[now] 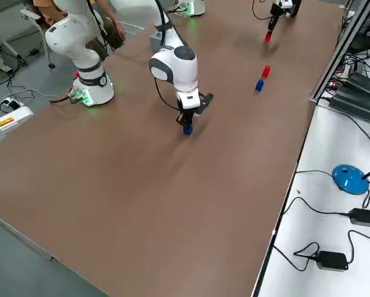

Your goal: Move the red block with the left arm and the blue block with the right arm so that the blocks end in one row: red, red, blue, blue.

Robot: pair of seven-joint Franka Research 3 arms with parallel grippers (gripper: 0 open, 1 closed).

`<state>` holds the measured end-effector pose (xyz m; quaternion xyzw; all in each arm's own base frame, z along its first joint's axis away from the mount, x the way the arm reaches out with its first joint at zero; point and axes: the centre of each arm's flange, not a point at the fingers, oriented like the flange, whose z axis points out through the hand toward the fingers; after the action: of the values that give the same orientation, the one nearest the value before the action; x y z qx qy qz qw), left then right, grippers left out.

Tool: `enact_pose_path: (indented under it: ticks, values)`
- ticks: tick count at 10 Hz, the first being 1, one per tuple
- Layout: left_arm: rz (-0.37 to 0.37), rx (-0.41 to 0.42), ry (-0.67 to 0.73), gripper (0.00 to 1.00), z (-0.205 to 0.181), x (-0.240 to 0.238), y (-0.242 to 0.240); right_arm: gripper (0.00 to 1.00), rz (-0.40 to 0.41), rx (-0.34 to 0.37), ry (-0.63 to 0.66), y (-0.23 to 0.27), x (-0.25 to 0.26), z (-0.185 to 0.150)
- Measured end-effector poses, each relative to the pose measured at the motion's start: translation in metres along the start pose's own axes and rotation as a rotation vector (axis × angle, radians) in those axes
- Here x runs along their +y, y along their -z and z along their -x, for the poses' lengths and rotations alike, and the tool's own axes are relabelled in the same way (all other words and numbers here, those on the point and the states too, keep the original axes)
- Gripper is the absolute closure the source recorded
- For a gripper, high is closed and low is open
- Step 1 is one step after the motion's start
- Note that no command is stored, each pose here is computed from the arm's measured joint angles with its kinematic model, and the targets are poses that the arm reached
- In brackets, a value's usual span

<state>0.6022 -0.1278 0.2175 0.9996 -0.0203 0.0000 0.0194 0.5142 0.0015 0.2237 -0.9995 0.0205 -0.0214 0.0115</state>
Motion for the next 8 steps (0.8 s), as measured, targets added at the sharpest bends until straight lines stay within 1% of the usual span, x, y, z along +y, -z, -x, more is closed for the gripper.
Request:
enact_pose_path:
  ticks: [2,4,6,8]
  values:
    - [0.002,-0.011,-0.011,0.70,-0.007,0.031,-0.001,0.70,-0.014,0.005,-0.002,-0.002,-0.022,-0.008]
    - [-0.031,-0.036,-0.013,0.70,-0.025,0.055,0.003,0.70,-0.023,0.007,-0.012,-0.009,-0.036,-0.018]
    - [-0.047,-0.016,-0.010,0.70,-0.046,0.067,0.001,0.70,-0.035,0.019,-0.039,-0.009,-0.053,-0.029]
    - [-0.035,0.001,-0.005,0.70,-0.060,0.071,-0.003,0.70,-0.061,0.028,-0.068,-0.008,-0.087,-0.036]
